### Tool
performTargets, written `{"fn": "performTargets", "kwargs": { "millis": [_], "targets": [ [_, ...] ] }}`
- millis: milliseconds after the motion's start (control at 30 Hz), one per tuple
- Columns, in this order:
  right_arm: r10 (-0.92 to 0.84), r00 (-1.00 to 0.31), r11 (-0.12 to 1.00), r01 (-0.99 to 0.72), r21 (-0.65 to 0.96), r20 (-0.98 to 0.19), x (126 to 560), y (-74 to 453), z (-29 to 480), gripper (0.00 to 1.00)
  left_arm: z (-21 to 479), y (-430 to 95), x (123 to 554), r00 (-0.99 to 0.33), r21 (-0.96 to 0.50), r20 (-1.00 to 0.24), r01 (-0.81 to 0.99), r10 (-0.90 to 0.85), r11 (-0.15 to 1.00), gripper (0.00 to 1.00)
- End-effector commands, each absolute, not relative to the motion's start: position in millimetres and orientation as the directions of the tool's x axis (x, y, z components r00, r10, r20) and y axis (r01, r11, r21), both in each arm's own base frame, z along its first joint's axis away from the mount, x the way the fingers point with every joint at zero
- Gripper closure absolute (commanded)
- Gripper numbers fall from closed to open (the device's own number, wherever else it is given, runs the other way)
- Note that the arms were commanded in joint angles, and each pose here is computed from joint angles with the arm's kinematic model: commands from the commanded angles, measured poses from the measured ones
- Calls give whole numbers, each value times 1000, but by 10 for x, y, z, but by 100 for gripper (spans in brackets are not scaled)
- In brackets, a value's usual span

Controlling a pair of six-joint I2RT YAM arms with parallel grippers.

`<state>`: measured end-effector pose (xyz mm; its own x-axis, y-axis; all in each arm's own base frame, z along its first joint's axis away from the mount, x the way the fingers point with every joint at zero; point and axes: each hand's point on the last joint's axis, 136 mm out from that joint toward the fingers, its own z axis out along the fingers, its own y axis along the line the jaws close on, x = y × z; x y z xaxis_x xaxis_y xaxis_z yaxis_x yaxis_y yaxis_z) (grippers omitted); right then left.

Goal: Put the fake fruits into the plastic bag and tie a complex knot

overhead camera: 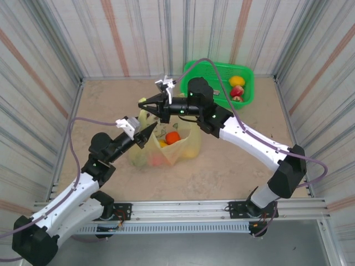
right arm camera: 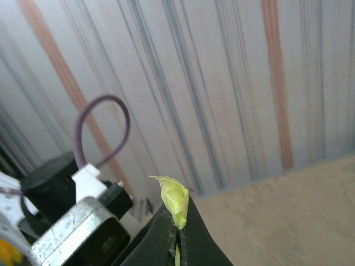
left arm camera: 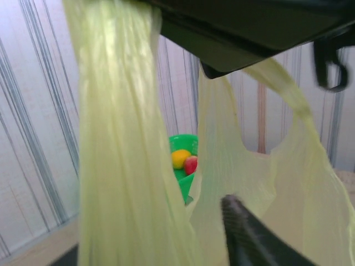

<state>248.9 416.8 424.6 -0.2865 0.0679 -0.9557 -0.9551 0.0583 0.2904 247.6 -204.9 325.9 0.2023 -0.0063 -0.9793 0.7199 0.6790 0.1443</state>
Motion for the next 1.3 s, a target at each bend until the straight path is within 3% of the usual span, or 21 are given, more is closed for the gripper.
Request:
{"fn": "performTargets", "kwargs": {
  "millis": [0,167,400,567,667,1000,1267],
  "targets": [
    [155,-301,-170,-946,275,-941,2364,4035,4544,100,3370,-2099,2315,208,143,-978,766,-31,626,40],
    [141,-318,-284,-920,270,-937,2298,4029,4572,100,3374,-2050,2314,191,125,-981,770,-38,625,34],
    [150,-309,-292,-921,257,-939,2241,4050,4523,100,3465,-1972,2468,188,62,-975,743,-119,667,26],
    [161,-300,-295,-924,245,-940,2155,4026,4486,100,3486,-1999,2532,187,32,-969,748,-164,663,28],
    [172,-298,-283,-928,243,-939,2126,3994,4447,100,3498,-2053,2527,185,23,-964,771,-189,637,31],
    [314,-248,-185,-963,197,-916,2162,3803,4477,100,3294,-2215,2504,132,-13,-971,807,-202,590,57],
    [356,-250,-150,-966,209,-900,2213,3725,4418,100,3179,-2267,2506,116,-1,-980,806,-159,592,64]
  ]
}}
